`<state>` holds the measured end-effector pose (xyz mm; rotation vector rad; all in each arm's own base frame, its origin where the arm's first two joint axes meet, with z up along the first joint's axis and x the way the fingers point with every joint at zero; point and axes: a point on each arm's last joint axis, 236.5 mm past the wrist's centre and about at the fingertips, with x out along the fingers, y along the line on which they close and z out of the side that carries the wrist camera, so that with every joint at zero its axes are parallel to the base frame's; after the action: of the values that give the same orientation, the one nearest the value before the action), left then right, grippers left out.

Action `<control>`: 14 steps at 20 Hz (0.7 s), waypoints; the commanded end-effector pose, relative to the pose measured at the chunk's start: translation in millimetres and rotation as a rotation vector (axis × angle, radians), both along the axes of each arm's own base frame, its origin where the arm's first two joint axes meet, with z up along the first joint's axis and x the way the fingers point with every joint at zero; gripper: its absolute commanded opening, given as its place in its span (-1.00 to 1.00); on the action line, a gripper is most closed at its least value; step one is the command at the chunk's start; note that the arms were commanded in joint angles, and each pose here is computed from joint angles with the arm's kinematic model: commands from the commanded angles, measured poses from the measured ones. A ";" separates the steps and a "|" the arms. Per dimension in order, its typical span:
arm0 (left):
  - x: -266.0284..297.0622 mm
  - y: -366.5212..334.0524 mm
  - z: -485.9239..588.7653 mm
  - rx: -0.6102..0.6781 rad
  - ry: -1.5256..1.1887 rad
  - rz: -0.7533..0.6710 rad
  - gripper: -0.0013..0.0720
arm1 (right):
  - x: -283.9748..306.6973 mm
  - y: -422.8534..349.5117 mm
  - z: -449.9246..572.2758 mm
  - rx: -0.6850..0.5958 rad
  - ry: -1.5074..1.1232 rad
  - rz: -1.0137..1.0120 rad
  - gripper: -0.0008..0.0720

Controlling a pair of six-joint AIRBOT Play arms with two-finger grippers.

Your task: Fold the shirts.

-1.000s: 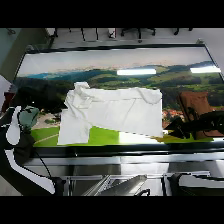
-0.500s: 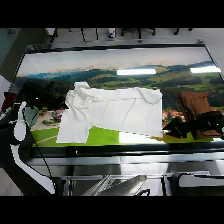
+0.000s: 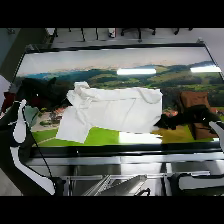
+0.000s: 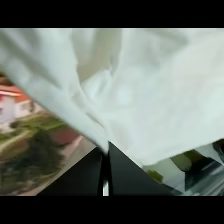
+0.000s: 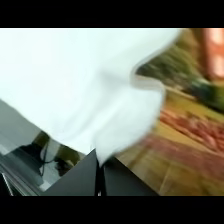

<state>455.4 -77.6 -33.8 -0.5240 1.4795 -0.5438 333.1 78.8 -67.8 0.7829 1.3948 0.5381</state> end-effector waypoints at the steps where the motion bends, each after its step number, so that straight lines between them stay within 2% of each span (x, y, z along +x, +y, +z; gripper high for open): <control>1: -8.4 -46.4 124.4 -0.144 -0.232 -0.044 -0.92 | 42.3 9.9 146.0 0.026 -0.357 0.016 -0.92; 3: -25.0 -60.1 245.8 -0.207 -0.532 -0.001 -0.92 | 46.0 -1.7 279.6 -0.086 -0.697 -0.032 -0.93; 4: -43.3 -61.0 304.4 -0.193 -0.703 0.027 -0.91 | 34.0 -0.8 345.1 -0.142 -0.871 -0.055 -0.93; 6: -95.0 -60.6 411.6 -0.176 -1.035 0.101 -0.91 | -16.5 10.3 471.3 -0.249 -1.232 -0.109 -0.92; 9: -207.4 -44.5 546.0 -0.133 -1.532 0.262 -0.91 | -104.7 20.1 590.4 -0.408 -1.634 -0.227 -0.92; 12: -295.5 -5.5 614.5 -0.075 -1.823 0.509 -0.91 | -156.0 13.6 640.4 -0.467 -1.779 -0.380 -0.92; 14: -319.4 13.1 623.9 -0.015 -1.880 0.601 -0.92 | -164.5 15.8 645.2 -0.464 -1.791 -0.389 -0.92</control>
<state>208.8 -100.2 541.3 -0.2265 -0.2135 -0.4743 213.2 94.1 538.3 0.0022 -0.1758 0.4121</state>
